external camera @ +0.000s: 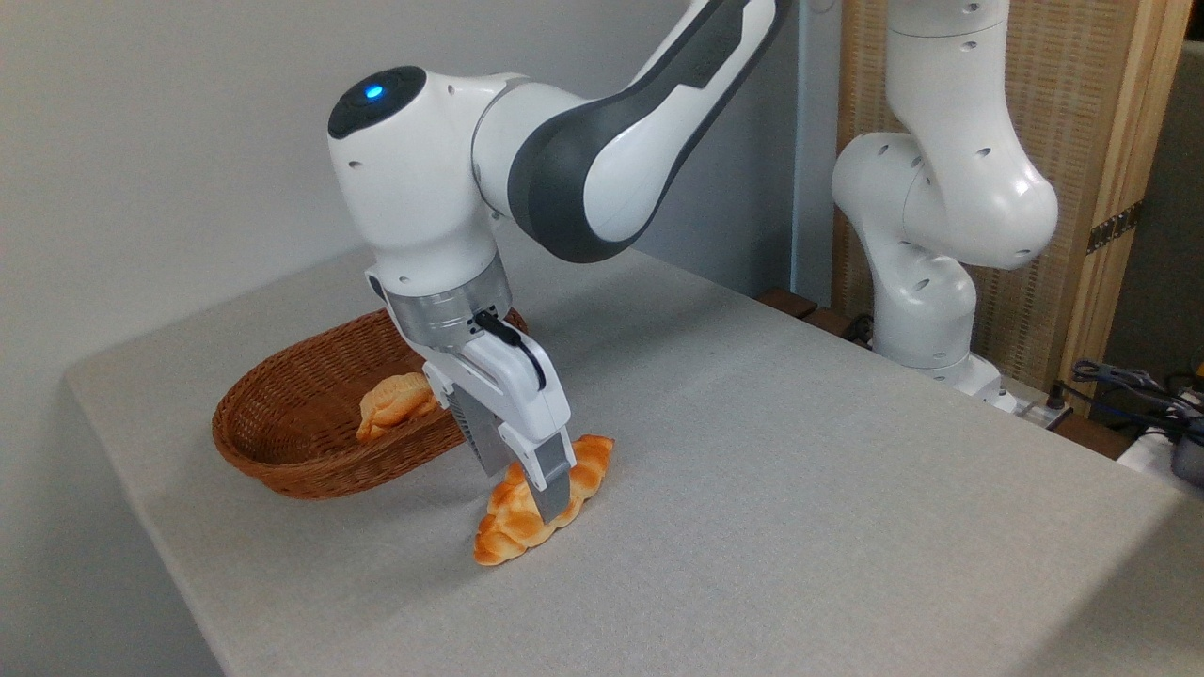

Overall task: Put bread into the basket
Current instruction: 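Lower the gripper onto the braided bread roll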

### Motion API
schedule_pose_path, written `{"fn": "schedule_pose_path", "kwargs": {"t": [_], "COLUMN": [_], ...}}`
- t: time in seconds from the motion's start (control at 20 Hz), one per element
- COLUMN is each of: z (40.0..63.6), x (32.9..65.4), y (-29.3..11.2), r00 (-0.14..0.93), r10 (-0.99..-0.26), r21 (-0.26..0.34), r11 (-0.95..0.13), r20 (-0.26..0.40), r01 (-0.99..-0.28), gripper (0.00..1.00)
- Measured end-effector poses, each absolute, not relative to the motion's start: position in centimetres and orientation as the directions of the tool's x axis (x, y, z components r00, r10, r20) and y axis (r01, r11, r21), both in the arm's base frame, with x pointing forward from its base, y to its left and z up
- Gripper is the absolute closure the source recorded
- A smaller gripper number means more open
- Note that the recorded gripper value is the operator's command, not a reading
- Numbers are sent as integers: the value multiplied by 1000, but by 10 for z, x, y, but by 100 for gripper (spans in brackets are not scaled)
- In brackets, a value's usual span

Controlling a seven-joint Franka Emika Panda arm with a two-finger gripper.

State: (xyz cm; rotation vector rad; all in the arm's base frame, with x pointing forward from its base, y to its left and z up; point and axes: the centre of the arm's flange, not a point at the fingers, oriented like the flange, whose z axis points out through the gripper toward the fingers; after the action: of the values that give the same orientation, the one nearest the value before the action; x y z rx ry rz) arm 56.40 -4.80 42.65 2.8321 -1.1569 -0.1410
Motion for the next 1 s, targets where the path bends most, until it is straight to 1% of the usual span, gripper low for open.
{"fn": "schedule_pose_path", "kwargs": {"t": [0.3, 0.7, 1.0], "z": [415, 416, 418], "x": [564, 564, 564], "y": [-62, -61, -56], "r00": [692, 691, 692], "r10": [-719, -719, -718], "r21": [123, 121, 108], "r11": [-694, -694, -696], "r20": [-69, -70, -75], "r01": [-709, -710, -710], "gripper": [0, 0, 0]}}
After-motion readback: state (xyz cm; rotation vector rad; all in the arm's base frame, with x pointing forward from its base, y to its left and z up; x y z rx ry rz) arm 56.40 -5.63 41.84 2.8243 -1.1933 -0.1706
